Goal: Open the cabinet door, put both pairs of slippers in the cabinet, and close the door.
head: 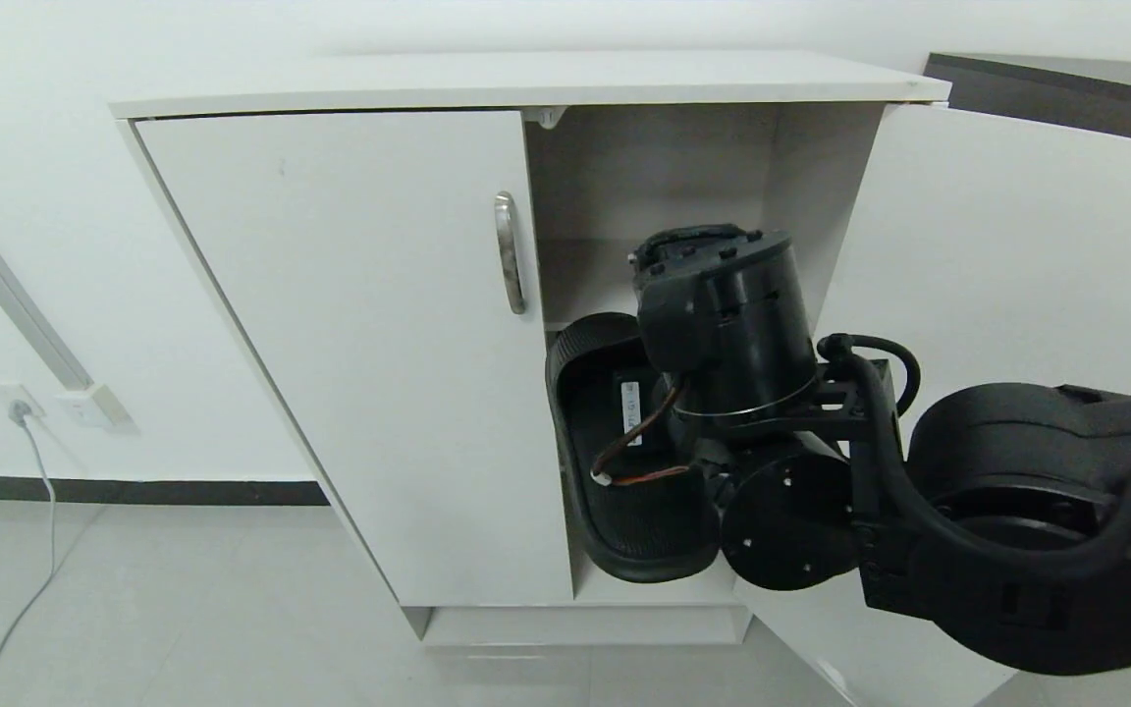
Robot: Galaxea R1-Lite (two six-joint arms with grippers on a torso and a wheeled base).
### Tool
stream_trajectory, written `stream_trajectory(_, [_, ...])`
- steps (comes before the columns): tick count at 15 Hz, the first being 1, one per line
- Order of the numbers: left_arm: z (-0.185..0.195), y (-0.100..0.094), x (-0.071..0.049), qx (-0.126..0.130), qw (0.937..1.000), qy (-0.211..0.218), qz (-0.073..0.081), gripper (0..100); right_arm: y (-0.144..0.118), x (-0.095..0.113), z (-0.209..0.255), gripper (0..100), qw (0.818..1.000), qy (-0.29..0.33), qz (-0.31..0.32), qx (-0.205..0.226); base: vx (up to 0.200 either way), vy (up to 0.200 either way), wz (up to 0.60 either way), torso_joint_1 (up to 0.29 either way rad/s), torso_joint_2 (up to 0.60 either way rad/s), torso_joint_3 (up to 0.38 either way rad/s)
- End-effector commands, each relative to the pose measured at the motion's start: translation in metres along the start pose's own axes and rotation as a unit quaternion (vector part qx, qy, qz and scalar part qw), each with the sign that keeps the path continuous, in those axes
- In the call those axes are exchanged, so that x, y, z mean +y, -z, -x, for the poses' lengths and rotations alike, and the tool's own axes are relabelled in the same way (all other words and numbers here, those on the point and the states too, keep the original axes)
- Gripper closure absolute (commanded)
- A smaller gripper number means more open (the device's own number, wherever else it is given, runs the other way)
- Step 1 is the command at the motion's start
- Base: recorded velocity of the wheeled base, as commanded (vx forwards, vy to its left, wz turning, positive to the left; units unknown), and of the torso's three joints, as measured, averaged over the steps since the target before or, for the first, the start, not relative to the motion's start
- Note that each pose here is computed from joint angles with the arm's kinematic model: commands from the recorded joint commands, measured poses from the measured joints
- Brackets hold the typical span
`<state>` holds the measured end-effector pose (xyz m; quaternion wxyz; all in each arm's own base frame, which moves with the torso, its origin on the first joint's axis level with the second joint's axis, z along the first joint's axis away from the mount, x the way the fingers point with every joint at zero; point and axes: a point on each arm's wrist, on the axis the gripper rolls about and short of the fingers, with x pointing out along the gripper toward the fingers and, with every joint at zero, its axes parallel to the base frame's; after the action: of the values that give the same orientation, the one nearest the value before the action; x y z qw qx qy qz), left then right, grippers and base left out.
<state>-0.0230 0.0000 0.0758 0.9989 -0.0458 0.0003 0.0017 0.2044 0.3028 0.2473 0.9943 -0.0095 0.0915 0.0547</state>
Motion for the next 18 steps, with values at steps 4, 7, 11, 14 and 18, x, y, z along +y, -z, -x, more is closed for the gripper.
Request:
stream_trajectory(4, [0.0,0.0,0.0,0.0,1.0,-0.001,0.0,100,-0.001,-0.012,-0.02,100,0.999,0.033,-0.005,0.001,0.0,0.0,0.0,0.0,0.0,0.0])
stream_trajectory(7, [0.0,0.0,0.0,0.0,1.0,-0.001,0.0,100,-0.002,-0.016,-0.024,100,0.999,0.04,-0.006,0.001,0.0,0.0,0.0,0.0,0.0,0.0])
stream_trajectory(11, [0.0,0.0,0.0,0.0,1.0,-0.001,0.0,100,-0.001,-0.018,-0.026,100,0.999,0.045,-0.007,0.001,0.0,0.0,0.0,0.0,0.0,0.0])
stream_trajectory(14, [0.0,0.0,0.0,0.0,1.0,0.0,-0.001,100,-0.001,-0.018,-0.028,100,0.999,0.047,-0.009,0.0,0.133,0.0,0.0,-0.002,0.0,0.003])
stream_trajectory(18, [0.0,0.0,0.0,0.0,1.0,0.0,-0.001,100,0.0,-0.019,-0.03,100,0.999,0.05,-0.008,0.0,0.2,0.0,0.0,0.002,0.01,0.0])
